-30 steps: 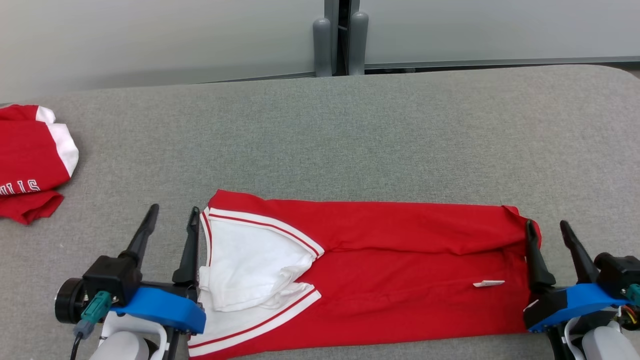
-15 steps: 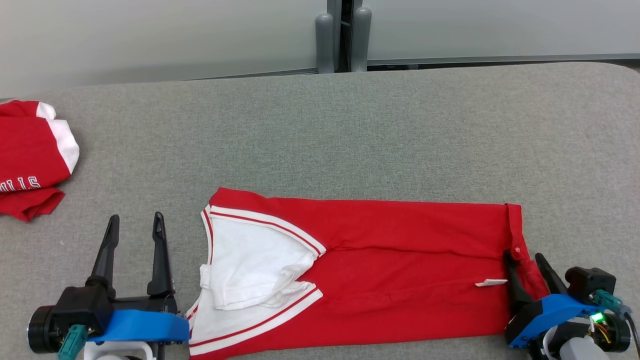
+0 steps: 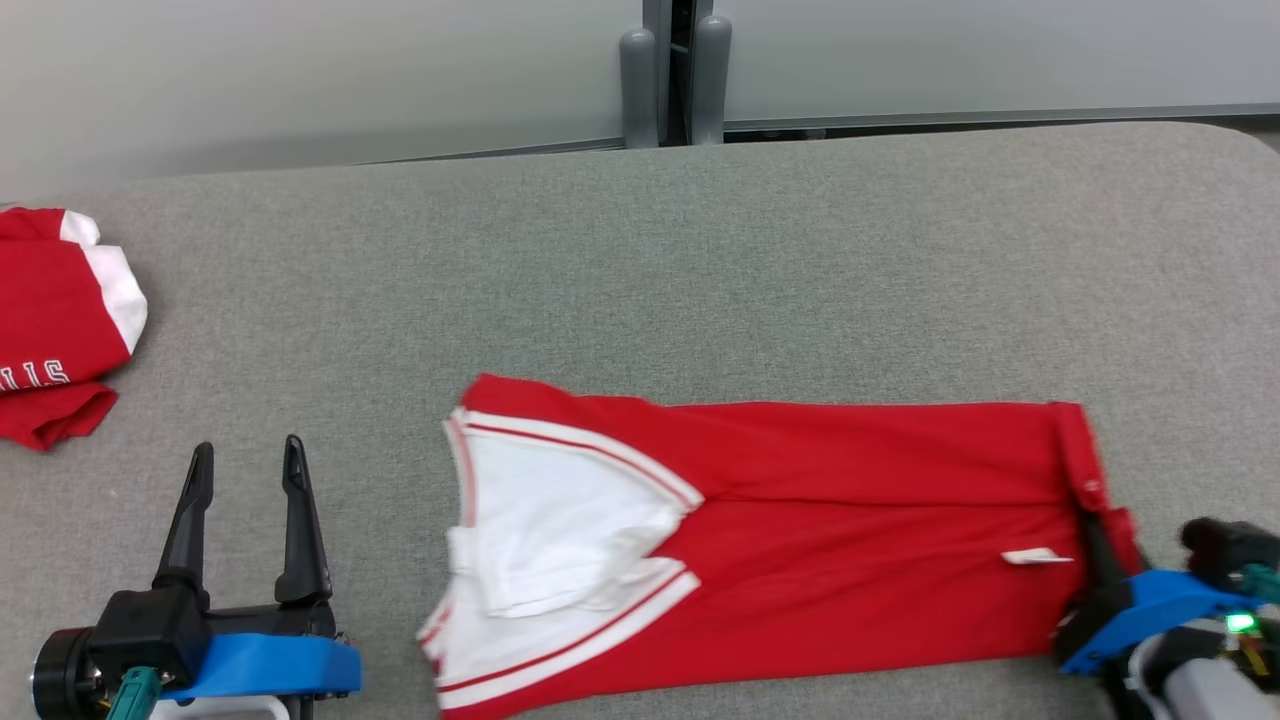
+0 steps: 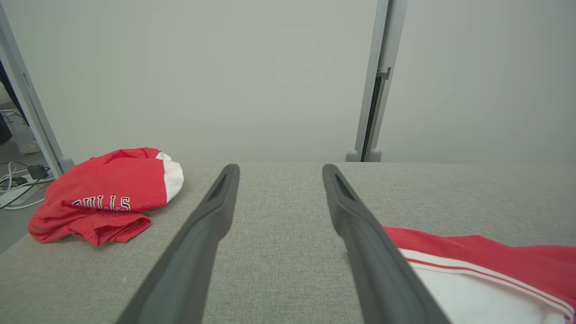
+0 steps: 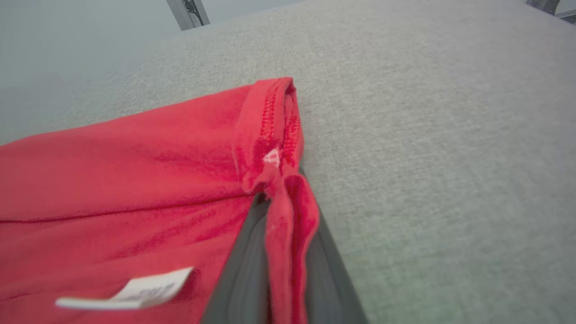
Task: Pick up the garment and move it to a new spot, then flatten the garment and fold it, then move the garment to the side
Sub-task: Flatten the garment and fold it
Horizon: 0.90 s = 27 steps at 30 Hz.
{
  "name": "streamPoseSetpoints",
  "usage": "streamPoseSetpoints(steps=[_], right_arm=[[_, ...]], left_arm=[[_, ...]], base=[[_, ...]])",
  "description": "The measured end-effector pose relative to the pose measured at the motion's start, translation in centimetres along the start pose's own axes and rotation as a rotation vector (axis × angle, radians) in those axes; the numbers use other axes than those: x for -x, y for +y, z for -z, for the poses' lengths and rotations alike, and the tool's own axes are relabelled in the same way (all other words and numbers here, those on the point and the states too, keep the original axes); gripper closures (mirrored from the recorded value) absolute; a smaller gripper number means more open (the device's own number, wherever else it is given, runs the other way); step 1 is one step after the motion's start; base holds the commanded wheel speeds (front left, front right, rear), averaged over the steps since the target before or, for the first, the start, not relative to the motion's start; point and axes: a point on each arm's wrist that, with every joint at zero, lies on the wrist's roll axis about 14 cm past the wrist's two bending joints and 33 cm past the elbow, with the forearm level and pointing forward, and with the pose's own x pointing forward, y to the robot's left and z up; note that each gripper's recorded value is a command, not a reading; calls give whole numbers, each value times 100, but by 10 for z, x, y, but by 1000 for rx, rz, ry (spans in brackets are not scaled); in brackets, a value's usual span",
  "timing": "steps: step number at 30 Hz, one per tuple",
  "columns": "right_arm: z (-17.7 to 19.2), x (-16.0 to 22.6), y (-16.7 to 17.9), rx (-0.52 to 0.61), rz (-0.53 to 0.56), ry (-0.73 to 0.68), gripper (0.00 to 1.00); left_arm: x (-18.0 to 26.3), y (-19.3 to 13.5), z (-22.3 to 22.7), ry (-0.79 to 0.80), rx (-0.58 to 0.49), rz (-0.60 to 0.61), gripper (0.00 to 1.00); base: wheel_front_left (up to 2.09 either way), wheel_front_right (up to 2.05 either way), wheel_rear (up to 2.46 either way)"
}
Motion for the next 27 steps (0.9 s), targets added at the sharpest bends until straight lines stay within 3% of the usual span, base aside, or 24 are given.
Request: streamPoseSetpoints(steps=[7, 12, 17, 27], right_arm=[[-41, 10, -70, 55, 145, -90, 100], [-64, 15, -84, 111, 169, -146, 100], [-80, 13, -64, 135, 122, -207, 100], [-87, 15, 31, 161, -108, -275, 100]], left_arm=[[1, 1, -1, -4, -4, -3, 0], [2, -1, -1, -3, -5, 6, 0], [2, -5, -3, -7, -2, 18, 0], [5, -12, -4, -8, 13, 34, 0]], base=[[0, 0, 0], [0, 0, 0], [0, 0, 0], [0, 0, 0]])
